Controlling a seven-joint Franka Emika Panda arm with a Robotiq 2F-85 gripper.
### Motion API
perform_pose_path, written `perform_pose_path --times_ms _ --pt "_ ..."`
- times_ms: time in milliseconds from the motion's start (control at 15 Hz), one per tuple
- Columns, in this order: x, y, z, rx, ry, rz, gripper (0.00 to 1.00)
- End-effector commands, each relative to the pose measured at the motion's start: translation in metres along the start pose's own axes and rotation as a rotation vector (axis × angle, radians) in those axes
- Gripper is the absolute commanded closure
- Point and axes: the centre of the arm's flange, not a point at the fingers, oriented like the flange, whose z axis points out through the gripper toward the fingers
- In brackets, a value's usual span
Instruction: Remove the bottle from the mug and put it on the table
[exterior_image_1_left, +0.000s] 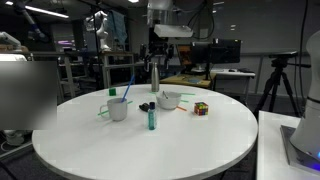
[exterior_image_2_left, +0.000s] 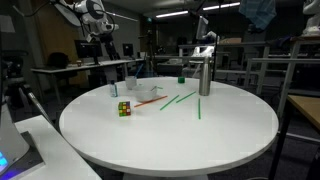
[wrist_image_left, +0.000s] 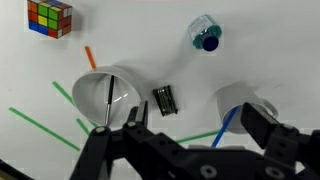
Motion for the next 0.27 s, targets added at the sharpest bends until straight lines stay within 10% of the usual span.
perform_pose_path --times_ms 0,200 --pt "-0.008 0.012 -0.038 -0.024 0.053 0.027 0.0" --pt "-0.01 0.012 -0.054 -0.014 0.081 0.008 0.0"
